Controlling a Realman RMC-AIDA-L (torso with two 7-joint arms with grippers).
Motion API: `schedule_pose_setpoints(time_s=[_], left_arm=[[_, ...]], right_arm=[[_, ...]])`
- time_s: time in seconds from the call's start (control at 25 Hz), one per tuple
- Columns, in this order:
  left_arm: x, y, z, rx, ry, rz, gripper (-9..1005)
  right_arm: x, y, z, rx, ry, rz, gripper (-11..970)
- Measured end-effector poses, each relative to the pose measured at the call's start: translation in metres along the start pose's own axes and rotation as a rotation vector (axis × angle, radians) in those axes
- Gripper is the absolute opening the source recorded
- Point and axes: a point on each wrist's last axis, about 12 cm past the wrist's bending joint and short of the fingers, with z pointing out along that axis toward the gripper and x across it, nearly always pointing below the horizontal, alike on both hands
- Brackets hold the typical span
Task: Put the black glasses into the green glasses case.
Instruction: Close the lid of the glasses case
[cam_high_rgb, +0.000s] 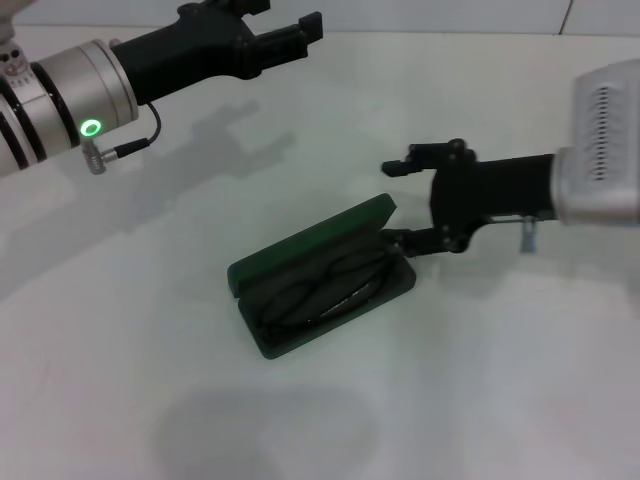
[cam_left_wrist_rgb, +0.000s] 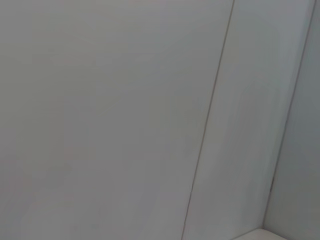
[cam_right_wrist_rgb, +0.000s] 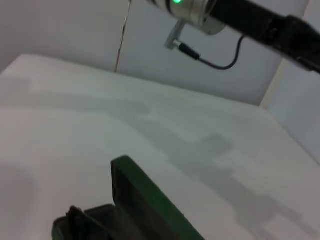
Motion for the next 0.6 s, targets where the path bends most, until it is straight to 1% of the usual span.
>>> schedule_pose_setpoints(time_s=[0.12,0.2,0.32,0.44,0.6], left_arm=[[-0.001,0.000,0.001,0.002,-0.003,0.005,893],[-0.001,0.000,0.001,0.003,-0.006,0.005,890],[-0.002,0.000,0.001,0.001,-0.012,0.004,885],[-0.002,0.000,0.000,-0.001,-0.013,0.010,880],[0.000,0.000,0.000,-0.003,-0.013,0.022,873]], right_arm=[[-0.007,-0.003,0.015,-0.004,0.037,-0.050,711],[-0.012,-0.005,0.025,-0.004,0.067,-0.086,738],[-0.018,-0.007,0.036,-0.018,0.119,-0.122,729],[-0.018,-0.009,0.041,-0.006,0.152,-0.139,720],[-0.019,-0.008,0.043,-0.001,0.157,-0.153,708]])
